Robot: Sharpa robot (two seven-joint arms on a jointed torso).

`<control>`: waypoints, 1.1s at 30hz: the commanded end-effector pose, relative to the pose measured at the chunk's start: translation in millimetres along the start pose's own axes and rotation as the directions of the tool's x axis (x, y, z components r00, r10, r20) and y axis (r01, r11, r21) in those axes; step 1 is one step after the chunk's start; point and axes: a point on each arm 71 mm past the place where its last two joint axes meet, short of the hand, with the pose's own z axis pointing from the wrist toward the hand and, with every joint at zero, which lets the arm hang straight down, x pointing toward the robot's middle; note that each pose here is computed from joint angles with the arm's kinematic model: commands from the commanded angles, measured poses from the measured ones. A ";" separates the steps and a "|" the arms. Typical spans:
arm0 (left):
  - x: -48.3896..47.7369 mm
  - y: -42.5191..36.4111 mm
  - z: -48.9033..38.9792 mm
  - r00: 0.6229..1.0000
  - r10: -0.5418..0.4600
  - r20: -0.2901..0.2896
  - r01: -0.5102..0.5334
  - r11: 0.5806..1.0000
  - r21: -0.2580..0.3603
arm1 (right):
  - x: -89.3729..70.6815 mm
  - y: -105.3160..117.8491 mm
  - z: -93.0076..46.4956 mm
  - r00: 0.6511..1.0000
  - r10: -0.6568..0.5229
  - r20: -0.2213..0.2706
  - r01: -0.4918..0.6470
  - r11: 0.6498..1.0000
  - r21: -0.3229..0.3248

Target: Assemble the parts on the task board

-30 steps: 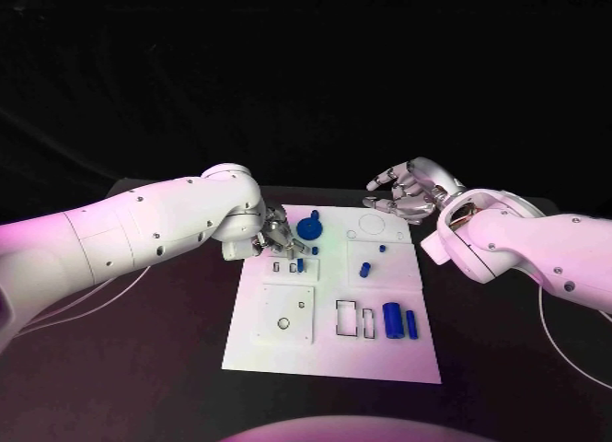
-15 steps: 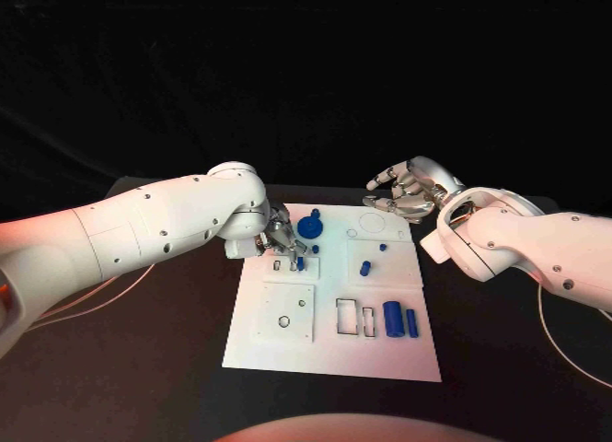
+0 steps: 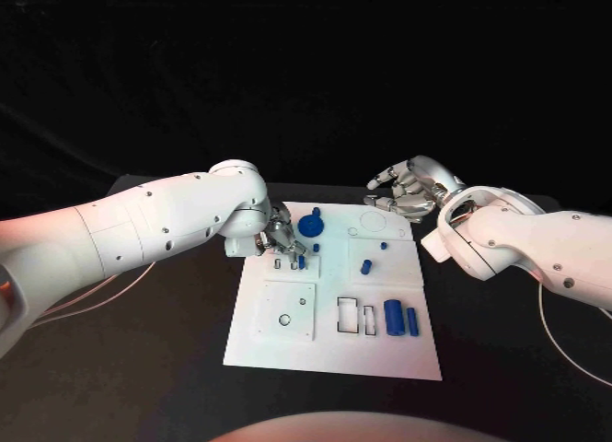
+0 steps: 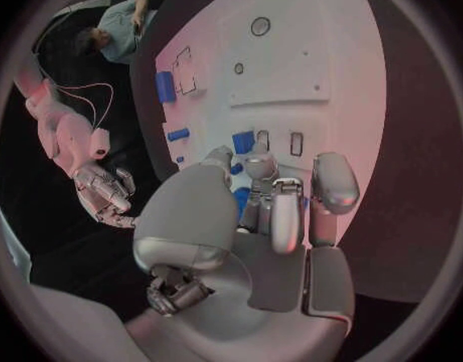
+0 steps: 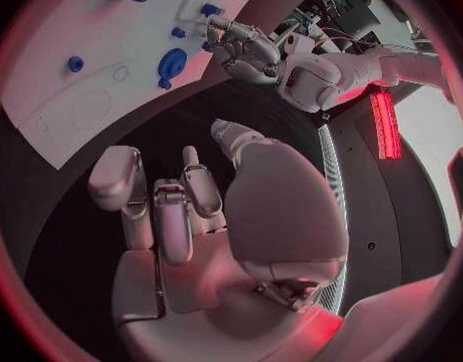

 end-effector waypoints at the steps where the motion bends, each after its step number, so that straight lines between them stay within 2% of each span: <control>1: 2.2 -1.2 0.1 0.999 0.013 -0.034 -0.013 1.000 0.001 | 1.8 0.1 0.1 1.000 -0.008 -0.017 0.008 1.000 0.000; 19: 3.7 -5.5 1.6 0.999 0.011 -0.048 -0.011 1.000 0.014 | 3.5 0.3 0.9 1.000 -0.008 -0.019 0.008 1.000 0.001; 33: 4.0 -5.6 1.3 0.999 0.009 -0.047 -0.008 1.000 0.018 | 5.5 -0.6 1.9 1.000 -0.010 -0.027 0.011 1.000 0.007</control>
